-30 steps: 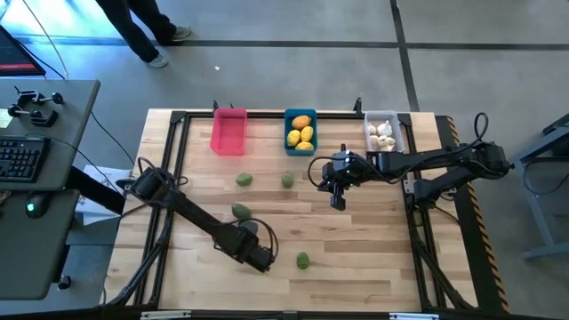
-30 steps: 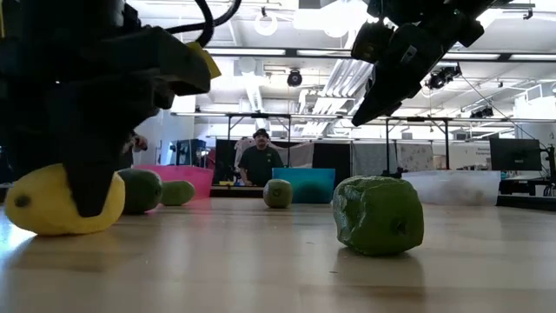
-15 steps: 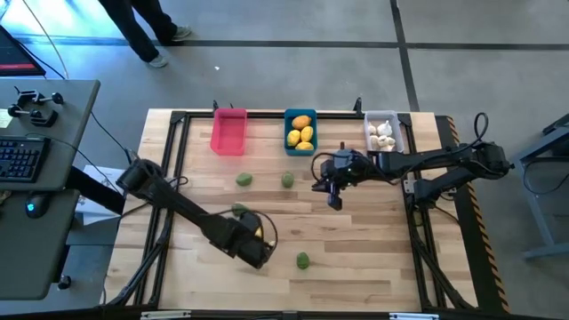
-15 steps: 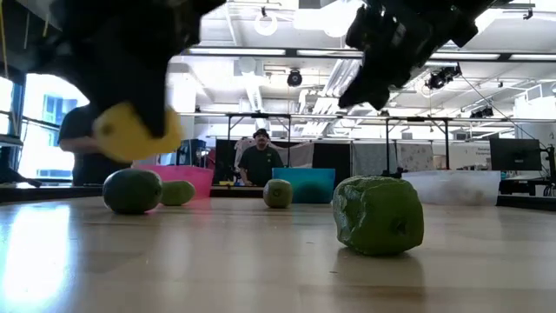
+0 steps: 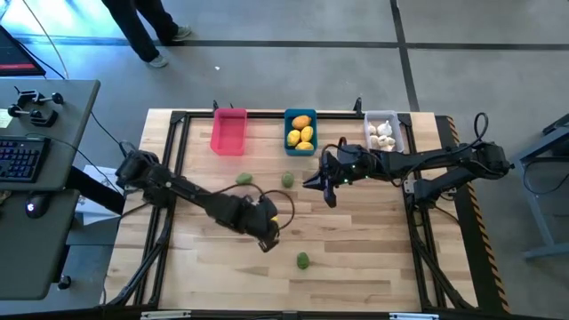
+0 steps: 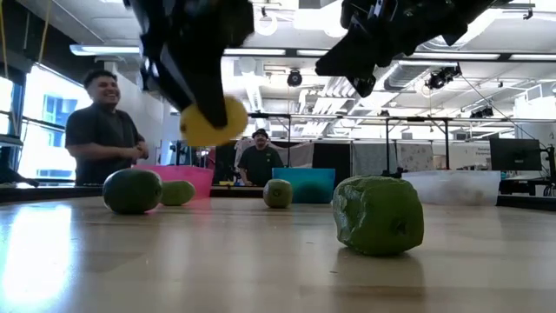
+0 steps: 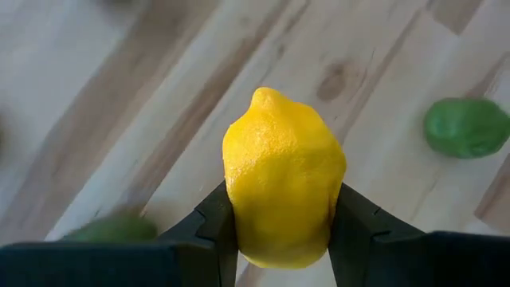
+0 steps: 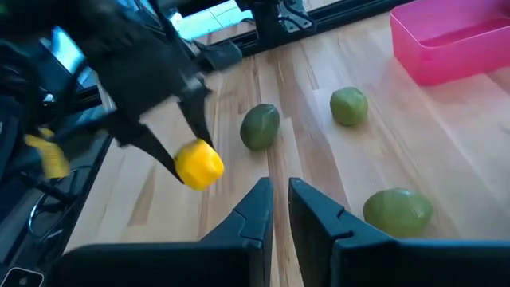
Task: Sort produce into baskets
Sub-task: Put the lemon into the blue bin
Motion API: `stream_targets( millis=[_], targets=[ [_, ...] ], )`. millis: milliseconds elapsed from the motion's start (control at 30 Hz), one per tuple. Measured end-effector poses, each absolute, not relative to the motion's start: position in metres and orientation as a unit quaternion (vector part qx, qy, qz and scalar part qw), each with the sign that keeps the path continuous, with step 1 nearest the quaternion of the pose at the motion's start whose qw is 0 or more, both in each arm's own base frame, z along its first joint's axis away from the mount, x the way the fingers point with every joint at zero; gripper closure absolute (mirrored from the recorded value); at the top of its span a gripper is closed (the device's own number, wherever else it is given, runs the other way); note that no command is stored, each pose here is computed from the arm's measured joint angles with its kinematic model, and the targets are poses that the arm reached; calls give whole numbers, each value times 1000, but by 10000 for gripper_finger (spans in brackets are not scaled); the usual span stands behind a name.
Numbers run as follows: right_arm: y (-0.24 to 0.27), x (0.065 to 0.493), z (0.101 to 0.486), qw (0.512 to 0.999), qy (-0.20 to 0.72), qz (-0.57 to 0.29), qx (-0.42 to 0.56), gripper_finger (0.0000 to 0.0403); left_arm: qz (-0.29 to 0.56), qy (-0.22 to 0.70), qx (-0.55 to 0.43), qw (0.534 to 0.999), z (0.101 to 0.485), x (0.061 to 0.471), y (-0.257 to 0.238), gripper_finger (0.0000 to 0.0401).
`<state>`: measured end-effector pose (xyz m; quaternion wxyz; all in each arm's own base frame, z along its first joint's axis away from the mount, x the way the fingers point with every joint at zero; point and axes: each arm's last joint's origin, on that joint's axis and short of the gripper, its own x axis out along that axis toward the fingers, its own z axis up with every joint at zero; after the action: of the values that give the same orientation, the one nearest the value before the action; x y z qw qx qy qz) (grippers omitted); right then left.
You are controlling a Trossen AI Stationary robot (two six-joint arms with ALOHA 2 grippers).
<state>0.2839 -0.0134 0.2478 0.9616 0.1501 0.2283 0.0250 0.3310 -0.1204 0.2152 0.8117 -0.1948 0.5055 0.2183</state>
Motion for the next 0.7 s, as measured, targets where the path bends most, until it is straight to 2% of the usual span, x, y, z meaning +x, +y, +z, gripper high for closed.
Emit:
stream_targets(
  millis=[167, 700],
  targets=[
    [-14, 284, 248, 960, 228, 17, 160, 370, 160, 505, -199, 825, 198, 328, -99, 285],
    [-17, 286, 251, 962, 201, -37, 180, 368, 93, 377, -238, 890, 194, 274, -22, 285]
  ],
)
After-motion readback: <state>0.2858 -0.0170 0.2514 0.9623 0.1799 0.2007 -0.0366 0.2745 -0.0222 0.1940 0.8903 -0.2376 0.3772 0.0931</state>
